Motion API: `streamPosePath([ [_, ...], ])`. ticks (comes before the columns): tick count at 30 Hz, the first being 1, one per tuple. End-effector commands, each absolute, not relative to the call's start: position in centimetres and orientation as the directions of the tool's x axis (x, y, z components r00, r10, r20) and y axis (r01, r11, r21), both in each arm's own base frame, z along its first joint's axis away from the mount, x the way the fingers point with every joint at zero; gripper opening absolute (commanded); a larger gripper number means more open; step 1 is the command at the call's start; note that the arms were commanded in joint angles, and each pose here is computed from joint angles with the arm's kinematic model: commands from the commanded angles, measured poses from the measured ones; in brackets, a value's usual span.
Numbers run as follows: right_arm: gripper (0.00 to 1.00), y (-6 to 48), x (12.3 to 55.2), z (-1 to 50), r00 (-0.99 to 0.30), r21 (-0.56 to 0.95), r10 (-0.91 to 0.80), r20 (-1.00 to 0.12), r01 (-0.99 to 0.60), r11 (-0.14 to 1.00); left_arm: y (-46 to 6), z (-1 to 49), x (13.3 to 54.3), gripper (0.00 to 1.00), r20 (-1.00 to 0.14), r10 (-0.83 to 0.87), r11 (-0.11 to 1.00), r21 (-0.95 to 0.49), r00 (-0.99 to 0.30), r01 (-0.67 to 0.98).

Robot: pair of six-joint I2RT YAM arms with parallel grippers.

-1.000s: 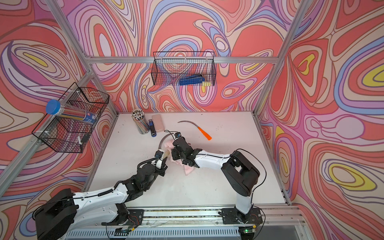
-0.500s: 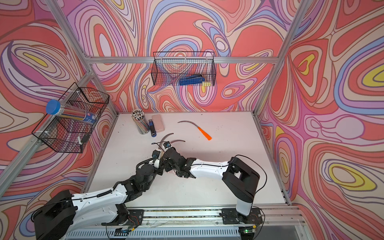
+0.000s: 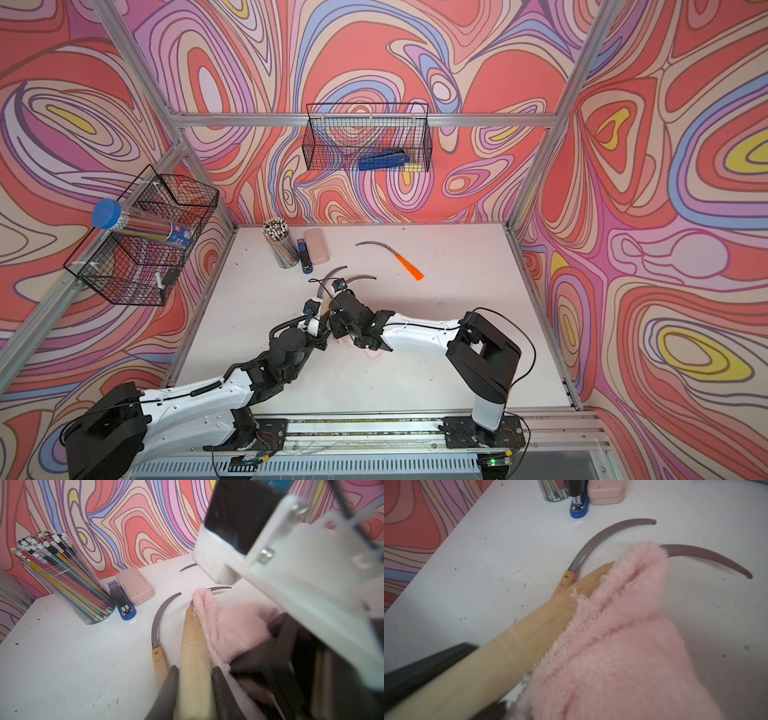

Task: Wipe small sickles with rags
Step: Wipe the small sickle.

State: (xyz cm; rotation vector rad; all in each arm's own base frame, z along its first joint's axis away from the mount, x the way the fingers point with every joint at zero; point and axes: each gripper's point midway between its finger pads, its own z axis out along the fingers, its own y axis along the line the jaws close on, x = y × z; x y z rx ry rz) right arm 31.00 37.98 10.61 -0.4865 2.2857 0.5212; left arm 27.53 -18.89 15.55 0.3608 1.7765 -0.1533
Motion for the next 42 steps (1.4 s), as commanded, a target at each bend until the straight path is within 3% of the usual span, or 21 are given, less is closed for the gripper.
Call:
streamPosePath([
  [1,0.00,36.2,34.5,10.3,-0.673,0.229,-0.124,-0.729,-0.410,0.883,-20.1,17.3,27.2,0.00,-0.983,0.103,0.928,0.039,-0.153,0.372],
  [7,0.00,37.1,34.6,11.1,-0.663,0.242,-0.137,-0.736,-0.446,0.862,-20.0,17.4,27.0,0.00,-0.984,0.099,0.927,0.036,-0.151,0.373],
  [15,0.00,40.4,30.0,12.9,-0.592,0.219,-0.205,-0.779,-0.563,0.797,-19.9,17.3,27.1,0.00,-0.984,0.099,0.928,0.036,-0.151,0.370],
  [23,0.00,39.8,25.7,17.8,-0.534,0.266,-0.153,-0.832,-0.624,0.735,-19.9,17.4,27.2,0.00,-0.984,0.098,0.931,0.038,-0.147,0.364],
  [42,0.00,33.0,33.6,26.6,-0.431,0.167,-0.044,-0.901,-0.440,0.883,-19.9,17.2,27.2,0.00,-0.983,0.103,0.930,0.042,-0.149,0.365],
])
